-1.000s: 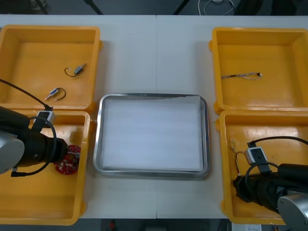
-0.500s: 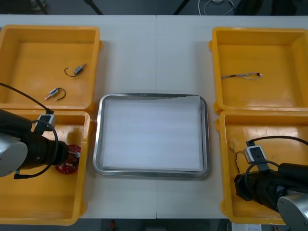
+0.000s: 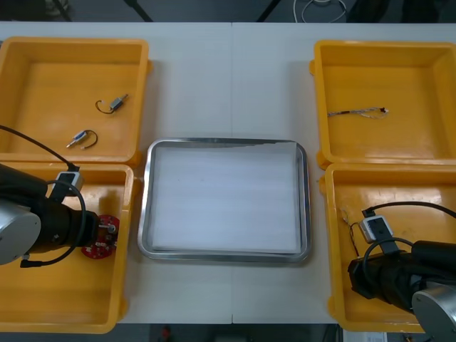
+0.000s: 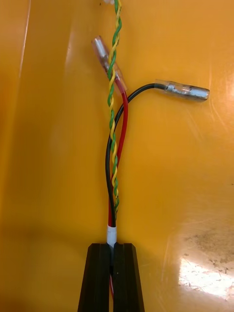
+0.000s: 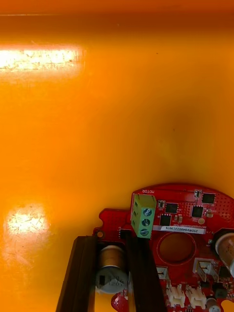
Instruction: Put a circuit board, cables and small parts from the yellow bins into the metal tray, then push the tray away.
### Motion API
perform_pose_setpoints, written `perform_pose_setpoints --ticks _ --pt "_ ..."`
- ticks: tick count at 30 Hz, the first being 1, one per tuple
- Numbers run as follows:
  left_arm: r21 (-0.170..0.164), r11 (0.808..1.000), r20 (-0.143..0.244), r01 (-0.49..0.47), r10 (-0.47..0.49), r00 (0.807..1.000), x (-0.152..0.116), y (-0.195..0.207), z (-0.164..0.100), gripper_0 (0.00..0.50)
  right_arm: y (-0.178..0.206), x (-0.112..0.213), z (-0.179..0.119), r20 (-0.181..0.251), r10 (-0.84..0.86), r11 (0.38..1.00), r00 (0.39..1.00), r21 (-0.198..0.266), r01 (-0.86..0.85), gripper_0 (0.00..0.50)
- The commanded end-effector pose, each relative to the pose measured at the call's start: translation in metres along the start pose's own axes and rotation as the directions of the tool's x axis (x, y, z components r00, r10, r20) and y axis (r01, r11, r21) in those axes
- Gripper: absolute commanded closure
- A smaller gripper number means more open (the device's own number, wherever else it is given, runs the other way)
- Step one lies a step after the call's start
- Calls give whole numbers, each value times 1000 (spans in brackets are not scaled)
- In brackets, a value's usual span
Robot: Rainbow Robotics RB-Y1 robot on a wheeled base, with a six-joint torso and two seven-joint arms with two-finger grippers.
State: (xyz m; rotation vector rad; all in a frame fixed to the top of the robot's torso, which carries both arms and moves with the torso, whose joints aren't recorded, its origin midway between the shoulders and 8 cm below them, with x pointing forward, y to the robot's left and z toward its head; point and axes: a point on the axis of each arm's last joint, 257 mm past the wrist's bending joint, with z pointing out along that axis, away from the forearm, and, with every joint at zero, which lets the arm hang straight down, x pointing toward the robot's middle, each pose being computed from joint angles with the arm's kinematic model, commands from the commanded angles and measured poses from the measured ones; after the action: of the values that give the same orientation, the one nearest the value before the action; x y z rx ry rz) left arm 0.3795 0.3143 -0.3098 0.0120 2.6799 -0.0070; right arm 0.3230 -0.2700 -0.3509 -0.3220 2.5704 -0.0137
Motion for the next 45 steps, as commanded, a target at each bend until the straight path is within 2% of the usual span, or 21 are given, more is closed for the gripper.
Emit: perform_pose_setpoints --ticks 1,10,15,19,21,24,27,33,35,39,43,45 --pt "5 994 -10 108 -108 994 11 -4 5 500 -11 3 -15 -50 -73 997 996 29 74 500" --pt "-19 995 15 96 -96 995 -2 13 -7 500 -23 -18 -71 -61 -103 990 993 87 108 500" --pt "-12 992 14 125 -125 992 -15 27 -25 500 -33 -25 -99 -68 -119 984 991 126 126 500" --pt "-29 991 0 130 -130 991 -23 36 -40 500 -46 -25 -119 -92 -122 977 988 163 136 500" --pt "-42 990 4 134 -134 991 -30 41 -55 500 -57 -16 -127 -135 -103 977 986 173 126 500" --pt "-47 989 5 141 -141 990 -40 45 -74 500 -67 -12 -138 -169 -86 979 982 167 115 500" --pt "-39 990 -3 136 -136 991 -47 42 -94 500 -72 -25 -148 -139 -97 982 986 148 118 500" --pt "-59 993 -19 99 -100 995 -53 34 -123 500 -76 -44 -164 -108 -147 979 983 124 160 500" --pt "-37 995 -7 88 -89 996 -60 25 -130 500 -72 -50 -167 -100 -174 977 980 108 185 500" --pt "-14 997 18 70 -70 997 -70 14 -139 500 -69 -61 -173 -89 -223 968 971 96 231 500" --pt "33 997 5 70 -70 998 -72 -6 -143 500 -62 -73 -180 -73 -279 956 958 74 284 500" --pt "40 997 5 63 -63 998 -73 -15 -143 500 -56 -78 -182 -65 -303 950 951 57 306 500"
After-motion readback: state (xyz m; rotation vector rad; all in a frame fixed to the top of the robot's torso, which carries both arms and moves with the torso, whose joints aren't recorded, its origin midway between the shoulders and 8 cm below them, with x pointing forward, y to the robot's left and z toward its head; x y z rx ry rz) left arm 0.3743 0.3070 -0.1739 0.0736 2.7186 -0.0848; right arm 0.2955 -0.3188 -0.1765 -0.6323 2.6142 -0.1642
